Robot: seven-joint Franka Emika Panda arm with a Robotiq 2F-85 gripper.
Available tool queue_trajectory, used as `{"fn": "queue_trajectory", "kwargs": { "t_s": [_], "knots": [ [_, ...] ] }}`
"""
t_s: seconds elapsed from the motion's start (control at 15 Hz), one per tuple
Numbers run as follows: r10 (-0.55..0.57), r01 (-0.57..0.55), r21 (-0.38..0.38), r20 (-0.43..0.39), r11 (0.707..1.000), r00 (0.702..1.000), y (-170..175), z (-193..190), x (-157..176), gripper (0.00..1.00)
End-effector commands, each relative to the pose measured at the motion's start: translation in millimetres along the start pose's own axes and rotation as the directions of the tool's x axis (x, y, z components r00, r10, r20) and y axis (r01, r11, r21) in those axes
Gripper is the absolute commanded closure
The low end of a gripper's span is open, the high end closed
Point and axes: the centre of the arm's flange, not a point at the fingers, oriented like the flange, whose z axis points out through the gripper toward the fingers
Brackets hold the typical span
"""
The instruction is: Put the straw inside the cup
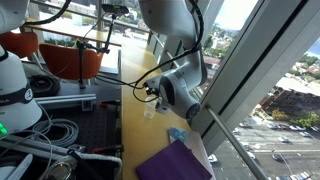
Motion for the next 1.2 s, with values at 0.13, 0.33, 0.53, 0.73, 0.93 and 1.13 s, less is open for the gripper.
{"fn": "queue_trajectory", "kwargs": {
  "t_s": [0.13,0.33,0.53,0.73,0.93,1.13],
  "knots": [
    [-0.013,0.012,0.014,0.075,1.000,0.997,3.0,6.7,19.6,1.00],
    [-0.031,0.030,0.009,0.100,0.999,0.994,2.5,13.3,24.7,1.00],
    [-0.039,0.038,0.009,0.107,0.999,0.993,1.2,14.4,32.0,1.00],
    [-0.044,0.043,0.013,0.120,0.999,0.992,-2.4,14.0,37.5,1.00],
    [-0.051,0.050,0.012,0.125,0.999,0.991,-7.3,16.5,41.5,1.00],
    [-0.043,0.042,0.016,0.126,0.999,0.991,-7.5,16.2,48.6,1.00]
  ]
}}
